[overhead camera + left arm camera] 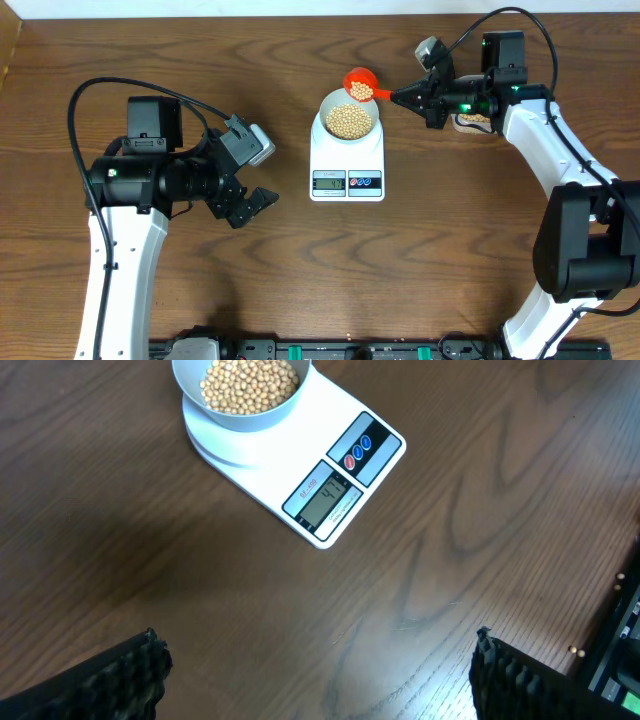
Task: Scoop item into bowl and weigh 50g on scale
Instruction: 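Hold the scoop over the bowl, shaking out beans gradually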
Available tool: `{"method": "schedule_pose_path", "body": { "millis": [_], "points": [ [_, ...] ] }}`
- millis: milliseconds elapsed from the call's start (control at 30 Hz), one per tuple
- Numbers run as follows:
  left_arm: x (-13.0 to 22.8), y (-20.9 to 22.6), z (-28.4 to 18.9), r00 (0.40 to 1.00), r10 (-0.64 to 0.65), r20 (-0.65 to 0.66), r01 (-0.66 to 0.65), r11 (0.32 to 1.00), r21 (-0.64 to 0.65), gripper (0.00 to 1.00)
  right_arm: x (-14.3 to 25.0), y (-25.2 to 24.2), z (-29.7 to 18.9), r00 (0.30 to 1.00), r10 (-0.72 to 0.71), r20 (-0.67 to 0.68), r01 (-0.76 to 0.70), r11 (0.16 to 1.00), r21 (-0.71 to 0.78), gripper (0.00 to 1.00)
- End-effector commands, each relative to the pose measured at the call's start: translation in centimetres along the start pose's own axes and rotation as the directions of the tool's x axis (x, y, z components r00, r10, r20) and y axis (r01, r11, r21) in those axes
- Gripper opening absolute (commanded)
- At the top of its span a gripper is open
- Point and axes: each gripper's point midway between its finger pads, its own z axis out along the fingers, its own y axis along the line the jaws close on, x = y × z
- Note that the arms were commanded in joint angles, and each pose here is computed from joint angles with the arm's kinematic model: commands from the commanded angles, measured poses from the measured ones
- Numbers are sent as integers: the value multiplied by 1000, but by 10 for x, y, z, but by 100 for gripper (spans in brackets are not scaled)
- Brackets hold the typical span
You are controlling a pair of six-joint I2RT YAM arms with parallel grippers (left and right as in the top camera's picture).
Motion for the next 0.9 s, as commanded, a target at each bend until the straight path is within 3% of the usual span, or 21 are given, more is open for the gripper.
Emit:
{"method": "schedule_pose_path", "body": {
  "millis": [0, 233, 367, 700, 867],
  "points": [
    [-3, 3, -3, 1000, 20, 2, -20, 1000, -12, 98, 2, 3, 2, 1000, -5, 9, 5, 999, -34, 1],
    [-3, 3, -3, 1000, 20, 2, -20, 1000, -12, 98, -11, 17, -1, 998, 21, 65, -13, 993, -121, 1],
    [-3, 3, -3, 1000, 20, 2, -20, 1000, -12, 98, 1, -1, 2, 999, 33, 5, -33, 999, -8, 1],
    [-3, 3, -3, 1000, 20, 2, -20, 1000, -12, 98, -6, 6, -2, 999, 21, 44, -18, 998, -65, 1],
    [-3, 3, -3, 1000, 20, 2, -20, 1000, -12, 98, 1, -7, -1, 1000, 26, 14, -26, 1000, 5, 1]
  ]
}}
